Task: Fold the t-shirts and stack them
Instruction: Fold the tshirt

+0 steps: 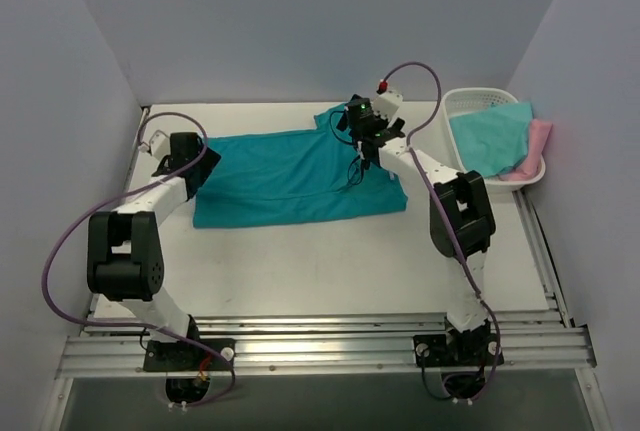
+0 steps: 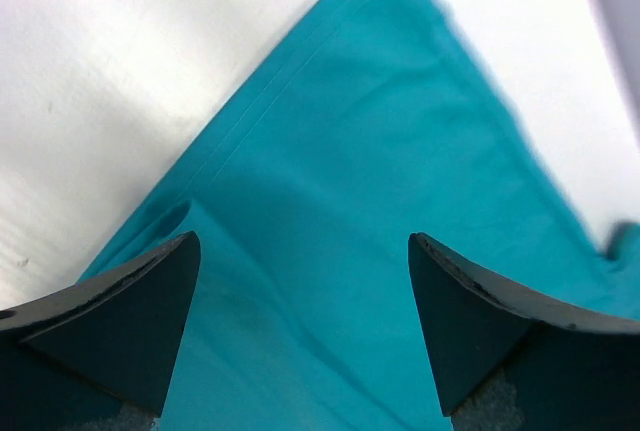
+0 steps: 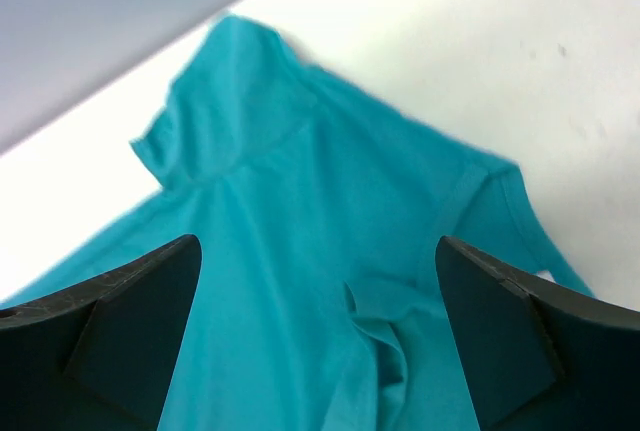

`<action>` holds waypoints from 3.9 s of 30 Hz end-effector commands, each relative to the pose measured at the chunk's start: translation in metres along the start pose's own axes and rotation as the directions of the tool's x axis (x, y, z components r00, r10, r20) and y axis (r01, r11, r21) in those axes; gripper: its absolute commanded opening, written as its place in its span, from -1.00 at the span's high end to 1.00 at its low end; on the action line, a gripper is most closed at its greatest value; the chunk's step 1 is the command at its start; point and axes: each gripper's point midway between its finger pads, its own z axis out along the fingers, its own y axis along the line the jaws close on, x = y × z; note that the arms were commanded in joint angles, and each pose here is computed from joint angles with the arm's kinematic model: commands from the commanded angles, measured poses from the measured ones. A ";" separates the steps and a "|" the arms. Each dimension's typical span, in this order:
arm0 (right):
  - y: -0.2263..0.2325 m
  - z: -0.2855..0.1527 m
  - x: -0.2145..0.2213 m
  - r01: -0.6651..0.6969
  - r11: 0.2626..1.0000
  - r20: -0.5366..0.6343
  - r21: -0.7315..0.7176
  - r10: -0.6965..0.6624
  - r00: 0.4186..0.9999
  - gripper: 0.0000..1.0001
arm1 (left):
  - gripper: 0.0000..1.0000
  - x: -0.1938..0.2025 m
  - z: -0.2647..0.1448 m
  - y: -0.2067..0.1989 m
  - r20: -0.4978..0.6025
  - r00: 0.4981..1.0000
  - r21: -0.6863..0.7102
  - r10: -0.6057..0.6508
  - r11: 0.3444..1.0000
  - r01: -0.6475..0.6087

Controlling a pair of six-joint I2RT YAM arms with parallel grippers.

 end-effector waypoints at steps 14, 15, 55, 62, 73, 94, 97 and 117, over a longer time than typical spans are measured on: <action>0.050 0.089 -0.080 -0.051 0.930 -0.003 -0.364 0.054 0.999 -0.99 | -0.90 -0.098 0.058 -0.100 0.046 0.998 0.337 -0.045 0.941 0.027; 0.050 0.097 -0.079 -0.065 0.917 -0.028 -0.394 0.059 0.998 -0.99 | -0.92 -0.093 0.070 -0.098 0.040 0.998 0.332 -0.046 0.943 0.030; 0.099 0.174 0.015 -0.092 0.814 -0.062 -0.574 0.069 0.996 0.29 | -0.92 -0.059 0.128 -0.085 0.003 0.998 0.359 -0.065 0.931 0.060; 0.085 0.177 0.004 -0.077 0.846 -0.037 -0.528 0.068 0.997 1.00 | -0.94 -0.068 0.140 -0.057 -0.022 0.991 0.264 -0.133 0.955 0.134; 0.074 0.175 -0.006 -0.081 0.856 -0.024 -0.511 0.080 0.997 1.00 | -0.96 -0.073 0.158 -0.054 -0.073 0.988 0.192 -0.136 0.970 0.148; 0.059 0.168 0.000 -0.098 0.870 -0.046 -0.483 0.087 0.995 1.00 | -1.00 -0.084 0.100 -0.120 -0.076 0.997 0.127 -0.023 0.991 0.032; 0.056 0.166 -0.003 -0.095 0.874 -0.043 -0.477 0.084 0.995 1.00 | -1.00 -0.081 0.099 -0.128 -0.071 0.997 0.103 -0.006 0.995 0.013; 0.043 0.161 -0.001 -0.140 0.866 -0.071 -0.480 0.120 0.990 1.00 | -1.00 -0.041 0.134 -0.089 -0.093 0.995 -0.082 -0.030 0.996 0.023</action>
